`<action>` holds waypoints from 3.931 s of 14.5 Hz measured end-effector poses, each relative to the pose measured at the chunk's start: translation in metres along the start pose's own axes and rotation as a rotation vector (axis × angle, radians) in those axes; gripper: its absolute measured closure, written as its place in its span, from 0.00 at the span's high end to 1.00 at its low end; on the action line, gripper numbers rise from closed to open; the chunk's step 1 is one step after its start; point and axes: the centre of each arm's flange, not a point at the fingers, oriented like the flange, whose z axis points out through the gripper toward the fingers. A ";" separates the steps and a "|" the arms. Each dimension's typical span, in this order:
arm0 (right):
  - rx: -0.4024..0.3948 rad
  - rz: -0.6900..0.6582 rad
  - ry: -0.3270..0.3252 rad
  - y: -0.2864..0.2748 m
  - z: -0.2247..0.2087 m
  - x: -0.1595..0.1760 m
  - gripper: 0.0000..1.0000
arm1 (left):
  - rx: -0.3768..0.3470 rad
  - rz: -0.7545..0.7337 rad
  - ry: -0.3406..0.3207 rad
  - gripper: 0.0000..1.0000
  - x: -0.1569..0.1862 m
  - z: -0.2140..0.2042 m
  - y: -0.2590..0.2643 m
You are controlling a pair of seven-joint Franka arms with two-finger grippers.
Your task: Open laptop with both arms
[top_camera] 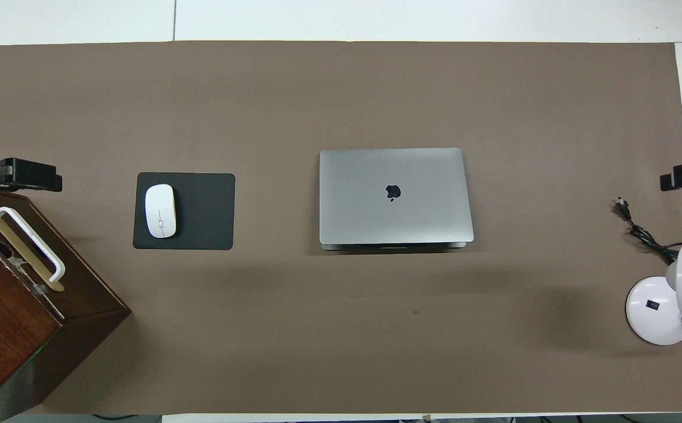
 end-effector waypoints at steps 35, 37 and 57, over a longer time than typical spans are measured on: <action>0.534 1.077 -0.004 -0.240 0.235 -0.132 1.00 | -0.103 0.361 0.347 0.01 -0.090 0.148 0.161; 0.519 1.072 0.044 -0.246 0.250 -0.137 1.00 | -0.125 0.409 0.407 0.01 -0.108 0.169 0.181; 0.456 1.054 0.124 -0.260 0.299 -0.144 1.00 | -0.239 0.637 0.615 0.01 -0.177 0.337 0.284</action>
